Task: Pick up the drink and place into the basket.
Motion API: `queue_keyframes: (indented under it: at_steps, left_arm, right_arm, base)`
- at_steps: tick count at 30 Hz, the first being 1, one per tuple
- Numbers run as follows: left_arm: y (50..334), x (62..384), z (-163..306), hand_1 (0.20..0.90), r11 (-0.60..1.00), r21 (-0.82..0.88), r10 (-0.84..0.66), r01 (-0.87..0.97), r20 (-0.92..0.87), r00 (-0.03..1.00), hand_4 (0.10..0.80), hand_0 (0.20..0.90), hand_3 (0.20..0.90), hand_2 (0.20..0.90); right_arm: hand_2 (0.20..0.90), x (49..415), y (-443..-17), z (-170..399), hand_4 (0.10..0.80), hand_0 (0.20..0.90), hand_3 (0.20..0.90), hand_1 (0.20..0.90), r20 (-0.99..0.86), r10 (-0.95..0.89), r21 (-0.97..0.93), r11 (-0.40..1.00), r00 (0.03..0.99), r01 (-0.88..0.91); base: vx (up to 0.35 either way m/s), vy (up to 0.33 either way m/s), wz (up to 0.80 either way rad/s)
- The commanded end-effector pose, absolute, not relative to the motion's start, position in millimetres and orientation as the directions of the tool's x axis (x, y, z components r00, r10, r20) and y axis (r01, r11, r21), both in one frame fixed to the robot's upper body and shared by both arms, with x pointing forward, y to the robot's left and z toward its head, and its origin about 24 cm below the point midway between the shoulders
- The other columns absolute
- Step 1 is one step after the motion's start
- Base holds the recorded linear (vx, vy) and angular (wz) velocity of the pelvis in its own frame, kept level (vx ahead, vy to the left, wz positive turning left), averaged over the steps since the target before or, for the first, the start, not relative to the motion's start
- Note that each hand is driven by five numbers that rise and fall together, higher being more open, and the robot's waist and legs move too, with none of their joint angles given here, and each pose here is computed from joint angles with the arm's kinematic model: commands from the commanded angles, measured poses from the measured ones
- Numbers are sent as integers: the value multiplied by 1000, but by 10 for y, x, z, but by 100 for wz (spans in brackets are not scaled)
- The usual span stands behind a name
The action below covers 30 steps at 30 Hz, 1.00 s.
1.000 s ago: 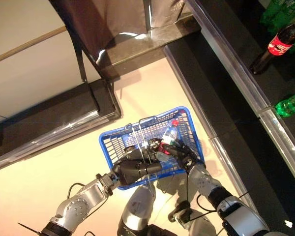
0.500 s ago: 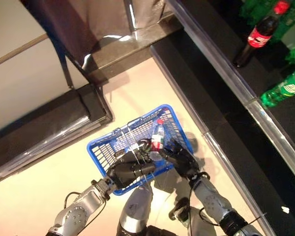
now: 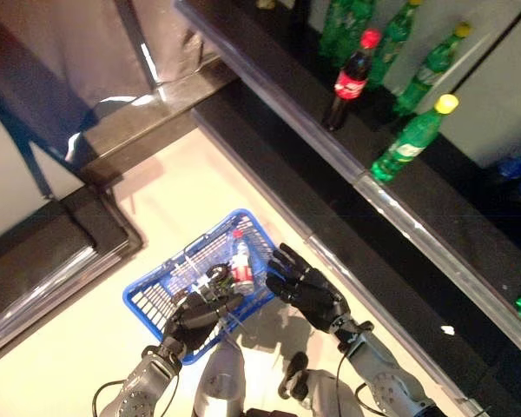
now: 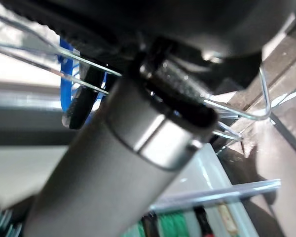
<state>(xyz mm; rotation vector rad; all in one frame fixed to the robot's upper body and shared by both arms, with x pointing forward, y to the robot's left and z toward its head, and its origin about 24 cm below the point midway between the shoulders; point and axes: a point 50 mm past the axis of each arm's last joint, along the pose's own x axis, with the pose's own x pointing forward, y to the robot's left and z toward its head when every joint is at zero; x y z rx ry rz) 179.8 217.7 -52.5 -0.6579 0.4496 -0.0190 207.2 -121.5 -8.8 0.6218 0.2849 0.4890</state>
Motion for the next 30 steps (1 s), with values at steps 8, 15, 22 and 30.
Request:
queue_keyframes:
  at_steps: [8, 15, 22, 30]
  left_arm:
    - [2217, 1610, -749, 300, 801, -520, 85, -296, -390, 917, 100, 300, 200, 300]
    - [2273, 1357, -1186, 300, 744, -410, 209, -527, -606, 767, 100, 300, 200, 300]
    - [2314, 1103, -1445, 300, 753, -204, 298, -626, -743, 600, 100, 300, 200, 300]
    - [2346, 1072, -1481, 300, 752, -181, 302, -634, -760, 575, 100, 300, 200, 300]
  right_arm:
    - [900, 1633, -1713, -586, 800, 900, 900, 900, -318, 337, 585, 805, 886, -96]
    - [900, 1389, -1916, -1084, 800, 900, 900, 900, -595, 113, 391, 906, 796, 163]
    - [900, 948, -2139, -1533, 800, 900, 900, 900, -833, -105, 50, 964, 544, 262]
    - [900, 600, -2146, -1678, 800, 900, 900, 900, -927, -123, -97, 991, 354, 91]
  base:
    - [13, 32, -34]
    - [16, 19, -22]
    - [33, 5, -14]
    - [8, 6, -4]
